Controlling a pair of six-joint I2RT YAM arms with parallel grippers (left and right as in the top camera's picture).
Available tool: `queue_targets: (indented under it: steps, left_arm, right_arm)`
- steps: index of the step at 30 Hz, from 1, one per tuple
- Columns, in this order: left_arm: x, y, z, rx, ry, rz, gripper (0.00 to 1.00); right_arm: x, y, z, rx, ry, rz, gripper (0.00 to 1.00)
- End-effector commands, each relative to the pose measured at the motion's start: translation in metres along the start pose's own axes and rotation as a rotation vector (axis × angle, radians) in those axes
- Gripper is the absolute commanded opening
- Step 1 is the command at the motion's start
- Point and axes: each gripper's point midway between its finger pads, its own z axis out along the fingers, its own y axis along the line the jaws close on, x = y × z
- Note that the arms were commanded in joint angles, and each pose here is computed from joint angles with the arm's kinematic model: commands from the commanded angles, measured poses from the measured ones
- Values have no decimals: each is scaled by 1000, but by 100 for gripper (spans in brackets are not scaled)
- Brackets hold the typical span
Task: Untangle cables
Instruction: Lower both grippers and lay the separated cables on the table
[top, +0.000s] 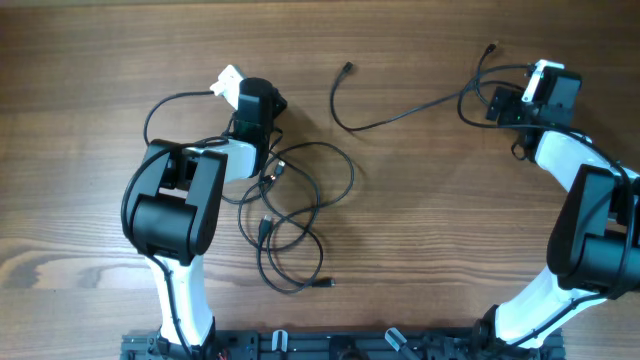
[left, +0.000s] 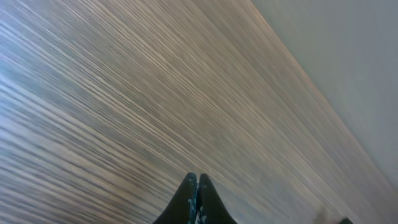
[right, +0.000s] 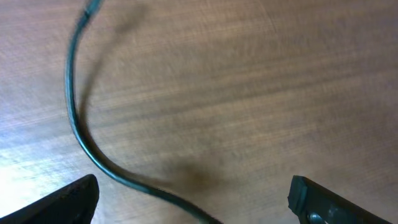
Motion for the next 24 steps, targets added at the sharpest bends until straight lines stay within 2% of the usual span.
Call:
queue_targets:
  steps: [1, 4, 8, 11, 17, 24]
  left_arm:
    - [28, -17, -1, 111, 159, -1, 4]
    - [36, -21, -3, 137, 205, -1, 4]
    - [47, -20, -5, 139, 259, 3, 4]
    - [52, -12, -6, 110, 282, 4, 4]
    - [58, -4, -7, 76, 308, 5, 4]
    - [64, 4, -8, 41, 333, 6, 4]
  right_arm:
    - [15, -5, 5, 33, 57, -26, 100]
    - [28, -13, 2, 78, 113, -9, 100]
    - [38, -65, -28, 389, 158, 98, 100]
    - [31, -83, -55, 495, 151, 103, 100]
    - [-3, -83, -105, 461, 57, 139, 100]
    - [-46, -53, -147, 239, -102, 174, 100]
